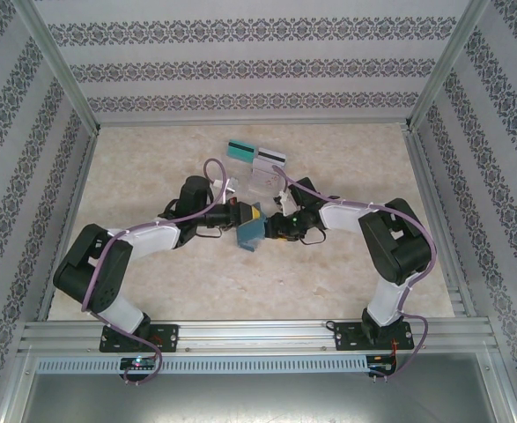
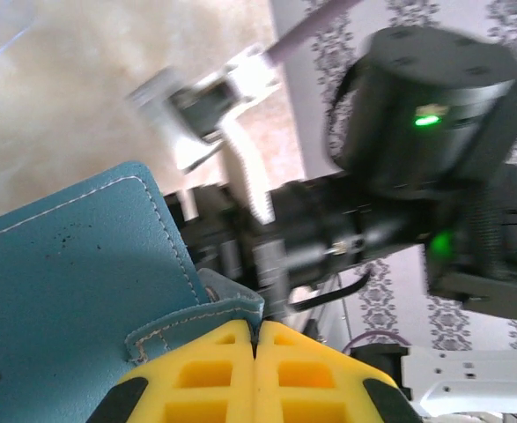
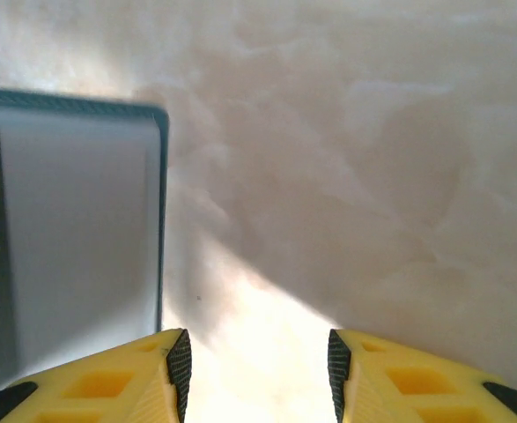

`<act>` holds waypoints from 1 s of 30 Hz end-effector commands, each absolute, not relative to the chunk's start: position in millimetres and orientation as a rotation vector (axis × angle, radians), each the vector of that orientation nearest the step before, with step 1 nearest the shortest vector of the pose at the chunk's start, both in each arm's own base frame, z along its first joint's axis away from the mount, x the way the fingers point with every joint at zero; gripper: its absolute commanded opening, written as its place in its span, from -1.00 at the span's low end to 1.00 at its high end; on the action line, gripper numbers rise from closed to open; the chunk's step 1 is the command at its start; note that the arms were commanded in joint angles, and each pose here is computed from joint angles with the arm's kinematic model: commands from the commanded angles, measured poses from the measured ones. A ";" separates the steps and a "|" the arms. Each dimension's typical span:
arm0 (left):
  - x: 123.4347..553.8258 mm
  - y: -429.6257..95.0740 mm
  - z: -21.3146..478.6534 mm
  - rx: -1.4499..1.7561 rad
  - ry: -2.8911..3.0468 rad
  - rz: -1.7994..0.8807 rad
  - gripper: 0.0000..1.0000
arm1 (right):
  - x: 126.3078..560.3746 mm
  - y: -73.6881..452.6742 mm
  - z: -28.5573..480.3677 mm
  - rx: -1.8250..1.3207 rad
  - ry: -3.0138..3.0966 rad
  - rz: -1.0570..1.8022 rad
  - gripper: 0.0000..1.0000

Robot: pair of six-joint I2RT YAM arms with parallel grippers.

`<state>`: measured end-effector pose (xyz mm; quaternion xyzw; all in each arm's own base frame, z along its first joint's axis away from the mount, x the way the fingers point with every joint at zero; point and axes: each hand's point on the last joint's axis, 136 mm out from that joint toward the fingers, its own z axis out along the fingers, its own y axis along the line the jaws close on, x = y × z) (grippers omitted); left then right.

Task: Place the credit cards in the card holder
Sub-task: Turn over the card holder at the center of the table, then close the card holder at the center of the table.

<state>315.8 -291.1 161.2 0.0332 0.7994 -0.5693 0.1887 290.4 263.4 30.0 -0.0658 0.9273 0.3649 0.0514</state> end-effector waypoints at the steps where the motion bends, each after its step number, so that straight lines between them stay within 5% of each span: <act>1: 324.3 -292.3 206.6 0.185 2.073 -1.665 -1.00 | 289.6 258.2 21.8 -0.154 2.851 1.092 -0.04; 16: 305.6 -230.6 78.4 -0.039 2.425 -1.408 -1.00 | 299.8 251.2 25.5 -0.143 2.849 1.036 -0.04; 30: 309.8 -257.0 101.0 0.044 2.444 -1.445 -1.00 | 310.5 246.4 13.8 -0.060 2.862 1.030 -0.04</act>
